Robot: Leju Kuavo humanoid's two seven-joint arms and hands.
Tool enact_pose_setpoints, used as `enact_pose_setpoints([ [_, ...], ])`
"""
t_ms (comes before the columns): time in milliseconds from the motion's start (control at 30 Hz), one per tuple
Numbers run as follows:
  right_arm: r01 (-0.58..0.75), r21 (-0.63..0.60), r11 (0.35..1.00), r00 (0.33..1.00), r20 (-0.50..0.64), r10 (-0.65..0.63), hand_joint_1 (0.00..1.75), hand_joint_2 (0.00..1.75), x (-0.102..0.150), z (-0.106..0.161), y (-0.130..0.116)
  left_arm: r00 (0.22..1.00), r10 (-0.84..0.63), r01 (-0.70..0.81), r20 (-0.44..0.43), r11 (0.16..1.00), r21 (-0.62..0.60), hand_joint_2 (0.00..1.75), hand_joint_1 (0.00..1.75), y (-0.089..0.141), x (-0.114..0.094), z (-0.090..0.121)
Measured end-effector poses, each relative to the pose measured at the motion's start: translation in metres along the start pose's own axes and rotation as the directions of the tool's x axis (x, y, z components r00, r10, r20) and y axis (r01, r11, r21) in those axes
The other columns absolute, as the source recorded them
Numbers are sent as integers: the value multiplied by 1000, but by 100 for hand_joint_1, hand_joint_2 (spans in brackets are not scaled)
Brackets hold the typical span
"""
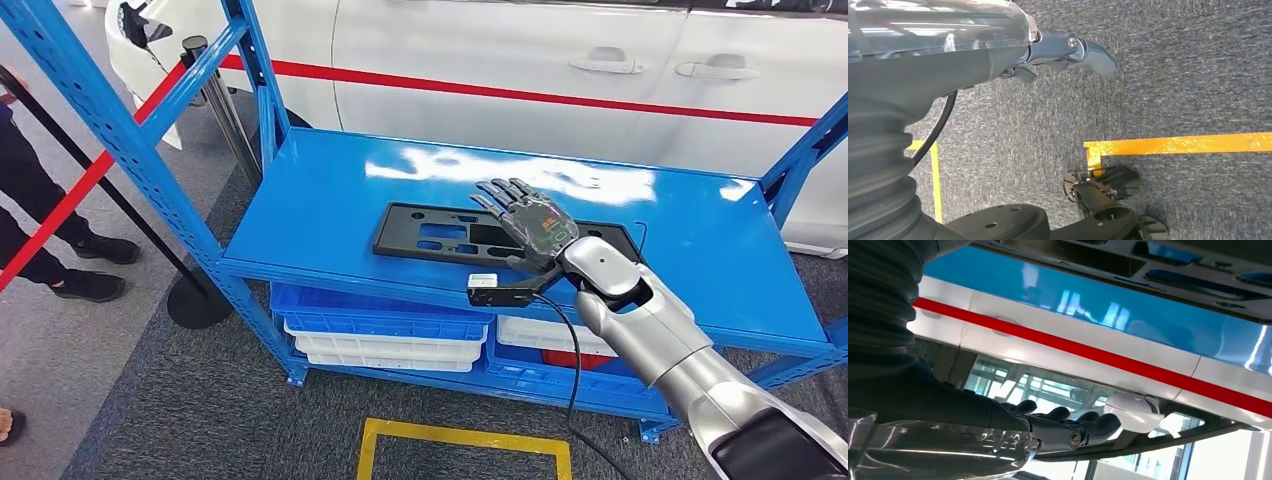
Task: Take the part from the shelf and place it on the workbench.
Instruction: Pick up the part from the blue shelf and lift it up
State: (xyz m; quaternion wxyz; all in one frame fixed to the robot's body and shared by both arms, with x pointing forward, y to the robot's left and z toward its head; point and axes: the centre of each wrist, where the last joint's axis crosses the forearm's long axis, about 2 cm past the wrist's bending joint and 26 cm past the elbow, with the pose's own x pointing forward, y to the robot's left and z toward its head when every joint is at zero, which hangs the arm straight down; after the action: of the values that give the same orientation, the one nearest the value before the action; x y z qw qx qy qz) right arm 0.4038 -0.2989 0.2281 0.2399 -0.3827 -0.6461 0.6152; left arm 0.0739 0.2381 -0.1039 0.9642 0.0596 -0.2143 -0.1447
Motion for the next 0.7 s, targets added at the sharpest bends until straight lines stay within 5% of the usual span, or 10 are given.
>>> enact_pose_setpoints([
  [700,-37,-10,999,998,57,38,0,175,10,20,4,1000,11,-11,-1,1000,11,175,0,2,-2,0],
])
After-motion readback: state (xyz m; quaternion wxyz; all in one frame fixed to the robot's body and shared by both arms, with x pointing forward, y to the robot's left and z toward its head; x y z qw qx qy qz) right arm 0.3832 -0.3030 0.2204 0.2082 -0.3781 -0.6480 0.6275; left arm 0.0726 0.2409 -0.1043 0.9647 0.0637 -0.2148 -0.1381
